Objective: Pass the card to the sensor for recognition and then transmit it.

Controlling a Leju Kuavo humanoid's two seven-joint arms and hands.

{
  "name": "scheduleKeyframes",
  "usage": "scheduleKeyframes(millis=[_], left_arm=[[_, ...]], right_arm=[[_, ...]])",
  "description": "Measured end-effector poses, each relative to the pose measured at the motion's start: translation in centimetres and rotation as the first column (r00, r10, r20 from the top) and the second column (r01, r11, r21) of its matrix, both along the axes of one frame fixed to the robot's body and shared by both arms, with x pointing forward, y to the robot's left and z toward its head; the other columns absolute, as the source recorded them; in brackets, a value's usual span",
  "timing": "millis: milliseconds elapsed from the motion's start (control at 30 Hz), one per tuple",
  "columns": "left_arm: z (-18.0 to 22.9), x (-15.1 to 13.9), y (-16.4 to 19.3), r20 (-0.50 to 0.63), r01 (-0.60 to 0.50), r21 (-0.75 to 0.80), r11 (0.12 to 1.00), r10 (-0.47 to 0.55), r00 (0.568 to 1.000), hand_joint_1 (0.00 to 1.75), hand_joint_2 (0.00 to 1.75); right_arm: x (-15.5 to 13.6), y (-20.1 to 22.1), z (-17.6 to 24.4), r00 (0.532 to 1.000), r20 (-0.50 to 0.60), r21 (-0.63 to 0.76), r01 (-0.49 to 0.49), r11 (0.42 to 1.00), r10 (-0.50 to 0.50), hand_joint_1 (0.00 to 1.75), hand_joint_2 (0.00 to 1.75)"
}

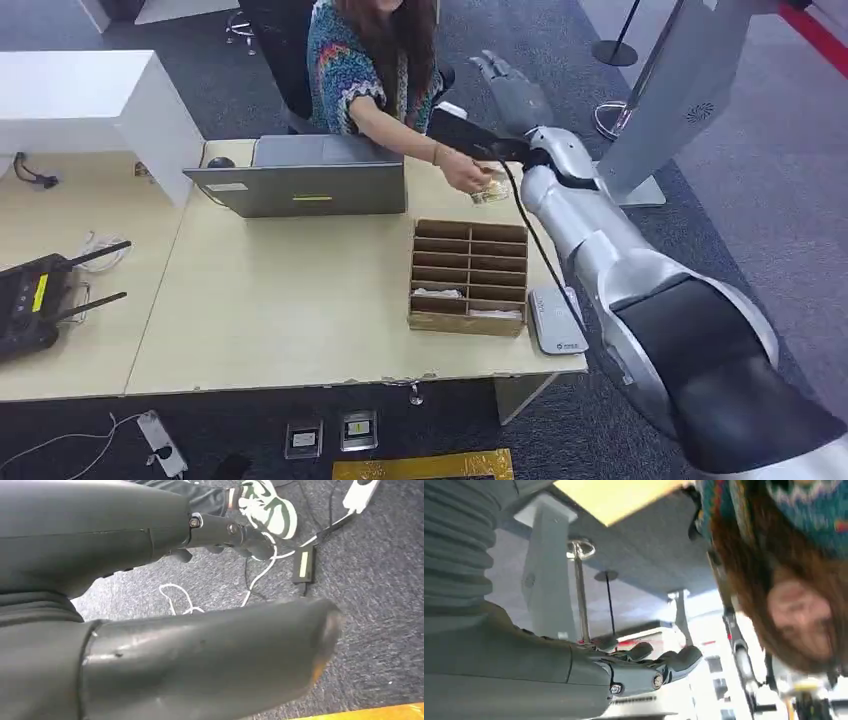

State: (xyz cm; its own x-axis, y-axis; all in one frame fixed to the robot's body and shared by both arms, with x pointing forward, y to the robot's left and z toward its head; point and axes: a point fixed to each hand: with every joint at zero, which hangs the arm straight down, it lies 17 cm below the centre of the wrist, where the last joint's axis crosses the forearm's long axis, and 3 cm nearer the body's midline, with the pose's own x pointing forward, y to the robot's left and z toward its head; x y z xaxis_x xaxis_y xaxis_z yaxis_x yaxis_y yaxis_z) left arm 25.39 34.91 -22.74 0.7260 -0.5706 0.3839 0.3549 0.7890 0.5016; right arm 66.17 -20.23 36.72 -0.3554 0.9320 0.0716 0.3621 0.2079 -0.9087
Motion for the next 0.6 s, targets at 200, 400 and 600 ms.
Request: scheduleKeyframes(millis=[200, 400, 600], left_arm=[[-0.4, -1.3, 0.6, -0.006, -0.029, 0.014, 0.999, 0.029, 1.0, 0.0, 0.0], [-0.9, -2.8, 1.1, -0.017, -0.059, 0.02, 0.998, 0.059, 0.998, 0.0, 0.0], [-1.1, -4.0, 1.7, -0.015, -0.087, 0.026, 0.996, 0.088, 0.996, 0.0, 0.0]], right_arm=[[-1.6, -4.6, 11.6, 0.939, 0.334, 0.119, 0.048, 0.992, -0.086, 0.0, 1.75], [-5.5, -10.7, 20.6, 0.81, 0.578, 0.076, 0.07, 0.995, -0.101, 0.0, 1.75], [-12.4, -22.2, 27.3, 0.619, 0.752, 0.18, 0.137, 0.974, -0.226, 0.0, 1.75]])
